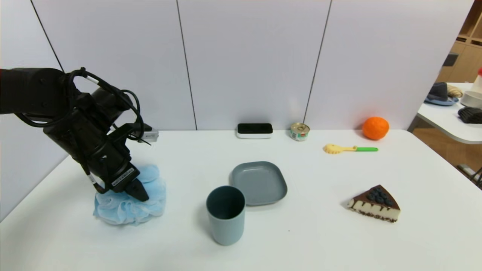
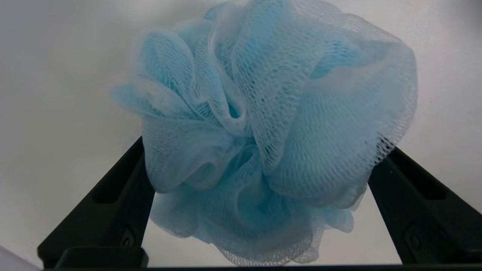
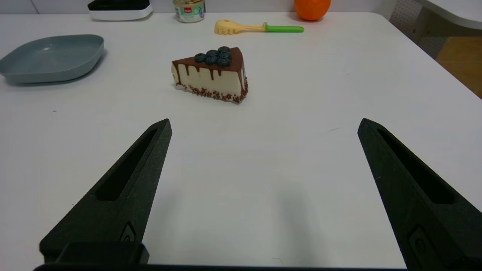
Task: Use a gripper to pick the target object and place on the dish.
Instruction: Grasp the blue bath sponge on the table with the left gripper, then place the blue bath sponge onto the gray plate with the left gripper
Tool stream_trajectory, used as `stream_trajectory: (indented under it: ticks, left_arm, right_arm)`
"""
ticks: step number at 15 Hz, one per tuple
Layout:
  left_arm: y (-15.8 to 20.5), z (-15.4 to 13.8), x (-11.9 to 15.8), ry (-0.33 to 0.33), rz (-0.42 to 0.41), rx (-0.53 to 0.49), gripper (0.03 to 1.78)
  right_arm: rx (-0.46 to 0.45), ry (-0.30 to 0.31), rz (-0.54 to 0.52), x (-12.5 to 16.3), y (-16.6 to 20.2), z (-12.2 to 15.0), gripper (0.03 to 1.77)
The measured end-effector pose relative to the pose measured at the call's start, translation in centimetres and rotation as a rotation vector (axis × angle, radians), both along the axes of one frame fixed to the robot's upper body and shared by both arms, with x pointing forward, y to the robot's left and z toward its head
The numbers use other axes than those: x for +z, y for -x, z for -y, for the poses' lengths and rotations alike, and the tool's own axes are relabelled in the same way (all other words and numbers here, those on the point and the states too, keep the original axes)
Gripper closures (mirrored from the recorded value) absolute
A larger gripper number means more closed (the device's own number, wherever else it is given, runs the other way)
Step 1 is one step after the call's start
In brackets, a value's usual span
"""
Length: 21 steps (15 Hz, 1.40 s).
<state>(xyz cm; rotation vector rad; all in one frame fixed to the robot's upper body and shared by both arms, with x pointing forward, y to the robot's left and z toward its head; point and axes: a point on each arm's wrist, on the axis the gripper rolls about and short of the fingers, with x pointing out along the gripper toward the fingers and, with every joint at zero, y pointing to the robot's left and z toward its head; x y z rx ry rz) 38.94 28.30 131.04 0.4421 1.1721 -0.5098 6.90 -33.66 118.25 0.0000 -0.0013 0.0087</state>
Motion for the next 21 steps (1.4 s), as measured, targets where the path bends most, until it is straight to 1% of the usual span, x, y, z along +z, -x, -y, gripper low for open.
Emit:
stream_trajectory:
  ticks: [2, 6, 9, 10, 13, 15, 17, 18, 21]
  left_arm:
    - [-0.2, 0.1, -1.1, 0.04, -0.052, 0.013, 0.12]
    - [-0.7, 0.2, -2.5, 0.037, -0.103, 0.017, 0.12]
    - [-0.9, 0.2, -2.8, 0.037, -0.107, 0.016, 0.12]
    - [-0.9, 0.2, -2.8, 0.037, -0.108, 0.015, 0.2]
    - [-0.9, 0.2, -2.8, 0.037, -0.106, 0.015, 0.66]
    - [-0.9, 0.2, -2.7, 0.037, -0.107, 0.014, 0.86]
    - [-0.8, 0.2, -2.5, 0.037, -0.102, 0.013, 1.0]
    - [-0.7, 0.2, -2.4, 0.038, -0.097, 0.013, 1.03]
    - [-0.5, 0.2, -1.6, 0.042, -0.071, 0.01, 1.03]
  right_arm:
    - [0.0, 0.0, 0.0, 0.0, 0.0, 0.0, 0.09]
    - [0.0, 0.0, 0.0, 0.0, 0.0, 0.0, 0.09]
    - [0.0, 0.0, 0.0, 0.0, 0.0, 0.0, 0.09]
    - [-0.001, 0.0, 0.0, 0.0, 0.0, 0.0, 0.09]
    - [0.0, 0.0, 0.0, 0.0, 0.0, 0.0, 0.09]
    - [0.0, 0.0, 0.0, 0.0, 0.0, 0.0, 0.09]
    - [-0.001, 0.0, 0.0, 0.0, 0.0, 0.0, 0.09]
    - [-0.001, 0.0, 0.0, 0.0, 0.0, 0.0, 0.09]
    - [-0.001, 0.0, 0.0, 0.0, 0.0, 0.0, 0.09]
